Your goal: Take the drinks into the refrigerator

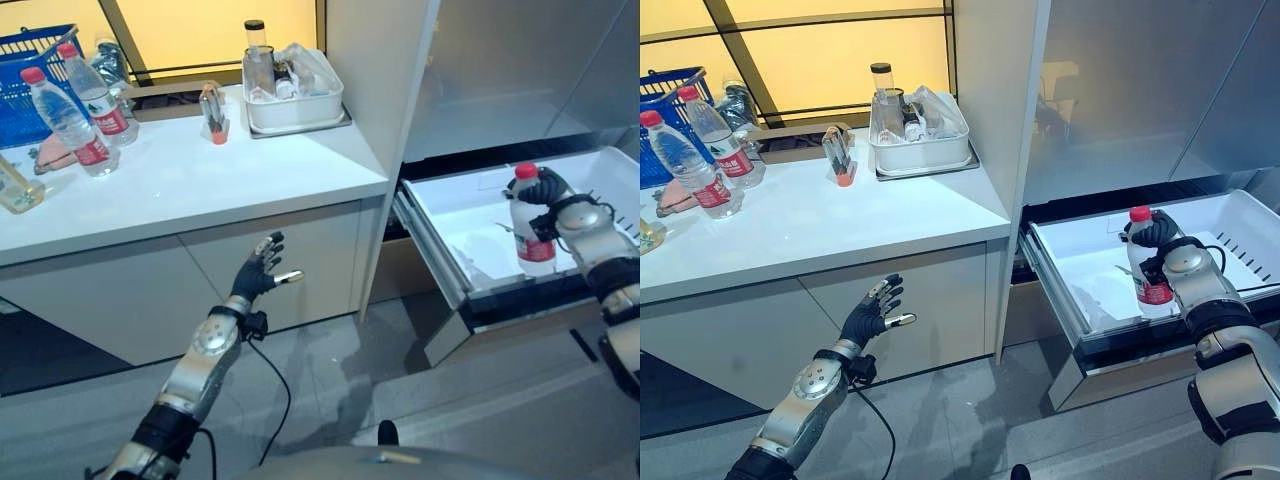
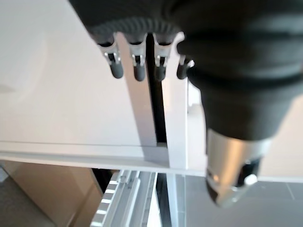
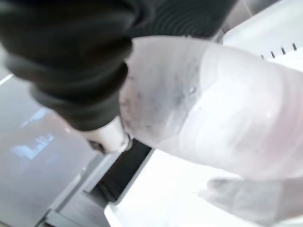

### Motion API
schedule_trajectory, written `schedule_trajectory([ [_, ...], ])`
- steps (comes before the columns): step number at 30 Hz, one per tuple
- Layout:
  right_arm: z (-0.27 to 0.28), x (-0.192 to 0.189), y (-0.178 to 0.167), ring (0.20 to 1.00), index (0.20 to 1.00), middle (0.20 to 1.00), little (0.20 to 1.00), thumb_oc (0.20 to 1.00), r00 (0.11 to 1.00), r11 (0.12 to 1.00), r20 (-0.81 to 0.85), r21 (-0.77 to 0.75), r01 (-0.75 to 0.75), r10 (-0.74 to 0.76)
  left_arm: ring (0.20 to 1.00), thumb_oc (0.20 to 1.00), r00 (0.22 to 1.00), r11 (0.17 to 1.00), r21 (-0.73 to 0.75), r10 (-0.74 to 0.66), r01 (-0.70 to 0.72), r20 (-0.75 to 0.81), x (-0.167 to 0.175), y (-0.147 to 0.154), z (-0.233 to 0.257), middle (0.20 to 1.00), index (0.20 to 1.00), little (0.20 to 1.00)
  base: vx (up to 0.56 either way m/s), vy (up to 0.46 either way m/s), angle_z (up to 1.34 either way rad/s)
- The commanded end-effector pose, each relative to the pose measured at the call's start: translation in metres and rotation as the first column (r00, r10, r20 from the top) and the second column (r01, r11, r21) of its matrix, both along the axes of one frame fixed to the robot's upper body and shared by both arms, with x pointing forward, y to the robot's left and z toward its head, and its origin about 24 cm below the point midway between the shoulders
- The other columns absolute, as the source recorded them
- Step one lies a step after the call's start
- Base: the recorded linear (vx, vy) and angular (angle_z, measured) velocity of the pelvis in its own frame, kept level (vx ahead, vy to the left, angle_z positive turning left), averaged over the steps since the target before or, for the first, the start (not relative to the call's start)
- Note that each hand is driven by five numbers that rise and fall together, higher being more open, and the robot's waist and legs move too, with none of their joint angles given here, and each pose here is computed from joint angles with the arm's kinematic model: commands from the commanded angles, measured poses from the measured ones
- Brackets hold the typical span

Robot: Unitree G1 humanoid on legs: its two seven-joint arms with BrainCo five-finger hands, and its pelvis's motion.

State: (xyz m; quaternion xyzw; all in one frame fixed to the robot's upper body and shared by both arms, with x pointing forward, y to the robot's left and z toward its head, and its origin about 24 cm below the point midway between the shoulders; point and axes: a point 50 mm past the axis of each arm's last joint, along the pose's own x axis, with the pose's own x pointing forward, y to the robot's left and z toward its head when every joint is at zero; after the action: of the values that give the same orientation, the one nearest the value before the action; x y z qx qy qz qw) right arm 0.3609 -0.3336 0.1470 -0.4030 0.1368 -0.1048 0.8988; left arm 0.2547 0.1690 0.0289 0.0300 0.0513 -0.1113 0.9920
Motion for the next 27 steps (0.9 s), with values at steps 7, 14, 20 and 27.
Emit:
schedule_trajectory([
  [7,0.064,0.018,0.005,0.200,0.200,0.200,0.200,0.200,0.997,0.929,0.068,-0.370,-0.007,0.034,1.000,1.000,0.977,0.989,0.090,-0.134,0.121,0.166,0.004,-0.010,0.036,1.000,1.000,1.000,-0.04,0.017,0.07],
  [14,0.020,0.023,0.023,0.200,0.200,0.200,0.200,0.200,0.989,0.855,-0.128,-0.501,-0.132,0.078,1.000,1.000,0.974,0.988,0.092,-0.141,0.126,0.180,0.006,-0.015,0.036,1.000,1.000,1.000,-0.05,0.008,0.08],
  [20,-0.013,0.021,0.035,0.200,0.200,0.200,0.200,0.200,0.954,0.757,-0.283,-0.601,-0.255,0.097,1.000,1.000,0.967,0.987,0.097,-0.145,0.127,0.208,0.008,-0.017,0.041,1.000,1.000,1.000,-0.10,-0.006,0.17],
  [27,-0.066,0.010,0.054,0.200,0.200,0.200,0.200,0.200,0.912,0.777,-0.388,-0.532,-0.336,0.129,1.000,1.000,0.953,0.990,0.095,-0.127,0.104,0.275,0.014,-0.023,0.054,1.000,1.000,1.000,-0.08,-0.001,0.20],
])
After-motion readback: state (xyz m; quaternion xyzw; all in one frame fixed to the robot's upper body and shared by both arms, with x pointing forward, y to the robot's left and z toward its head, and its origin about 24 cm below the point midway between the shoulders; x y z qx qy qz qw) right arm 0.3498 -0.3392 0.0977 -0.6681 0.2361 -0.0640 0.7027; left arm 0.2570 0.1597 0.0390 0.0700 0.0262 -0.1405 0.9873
